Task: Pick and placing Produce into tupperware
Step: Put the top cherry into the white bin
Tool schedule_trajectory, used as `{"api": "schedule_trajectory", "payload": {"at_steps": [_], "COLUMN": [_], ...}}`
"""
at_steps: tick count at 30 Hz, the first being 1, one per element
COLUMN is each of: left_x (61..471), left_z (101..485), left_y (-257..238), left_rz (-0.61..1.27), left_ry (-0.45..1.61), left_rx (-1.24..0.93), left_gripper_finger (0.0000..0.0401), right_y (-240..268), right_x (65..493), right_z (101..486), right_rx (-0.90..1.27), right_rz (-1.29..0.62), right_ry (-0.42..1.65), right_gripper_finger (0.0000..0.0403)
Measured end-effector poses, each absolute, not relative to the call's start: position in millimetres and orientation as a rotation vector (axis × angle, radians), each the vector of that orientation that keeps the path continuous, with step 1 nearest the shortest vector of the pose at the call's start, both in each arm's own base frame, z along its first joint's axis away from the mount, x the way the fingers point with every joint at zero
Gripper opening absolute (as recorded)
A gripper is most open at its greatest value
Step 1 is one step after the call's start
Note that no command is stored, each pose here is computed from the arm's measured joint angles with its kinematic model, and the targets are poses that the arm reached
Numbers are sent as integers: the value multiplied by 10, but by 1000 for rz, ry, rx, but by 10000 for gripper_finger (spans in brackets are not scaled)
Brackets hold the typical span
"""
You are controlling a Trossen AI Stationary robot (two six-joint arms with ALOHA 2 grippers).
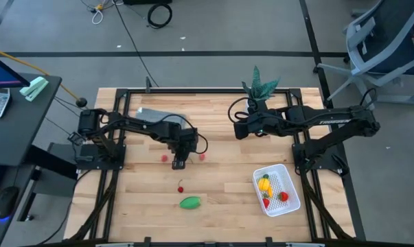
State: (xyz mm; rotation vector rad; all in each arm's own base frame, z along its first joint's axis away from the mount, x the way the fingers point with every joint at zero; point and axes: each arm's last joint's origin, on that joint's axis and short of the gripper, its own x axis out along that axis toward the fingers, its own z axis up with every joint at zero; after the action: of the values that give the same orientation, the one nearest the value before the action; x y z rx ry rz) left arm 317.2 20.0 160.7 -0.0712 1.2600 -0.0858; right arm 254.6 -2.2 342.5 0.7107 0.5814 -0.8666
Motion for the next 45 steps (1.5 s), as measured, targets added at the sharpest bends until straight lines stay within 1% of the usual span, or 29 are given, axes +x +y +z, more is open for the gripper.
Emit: {"api": "schedule_trajectory", "payload": {"at_steps": [6,11,16,21,28,36,40,45], "left_x": [3172,3153,3171,3202,3220,3223,3251,3318], "left_z": [1619,1611,1574,1387,1369,1368,1405,1570], "left_y": [222,222,205,133,118,119,119,118], "left_rz": [-44,-74,-75,-101,-52,-51,-50,-46], "left_ry": [1268,1286,1289,1352,1348,1344,1303,1257], "left_rx": [-30,11,8,28,3,2,2,-7], "left_gripper_finger": [156,164,162,162,155,128,96,48], "right_y": [-22,-22,-22,-22,-22,-22,-22,-32], "right_x": [2546,2546,2546,2546,2546,2546,2546,2525], "right_z": [3425,3425,3425,3425,3425,3425,3426,3454], "right_rx": [711,711,713,714,714,713,713,685], "right_rz": [-867,-866,-867,-867,-867,-867,-867,-860], "right_ry": [581,581,580,580,580,580,580,582], "right_gripper_finger": [114,114,114,114,114,114,114,114]}}
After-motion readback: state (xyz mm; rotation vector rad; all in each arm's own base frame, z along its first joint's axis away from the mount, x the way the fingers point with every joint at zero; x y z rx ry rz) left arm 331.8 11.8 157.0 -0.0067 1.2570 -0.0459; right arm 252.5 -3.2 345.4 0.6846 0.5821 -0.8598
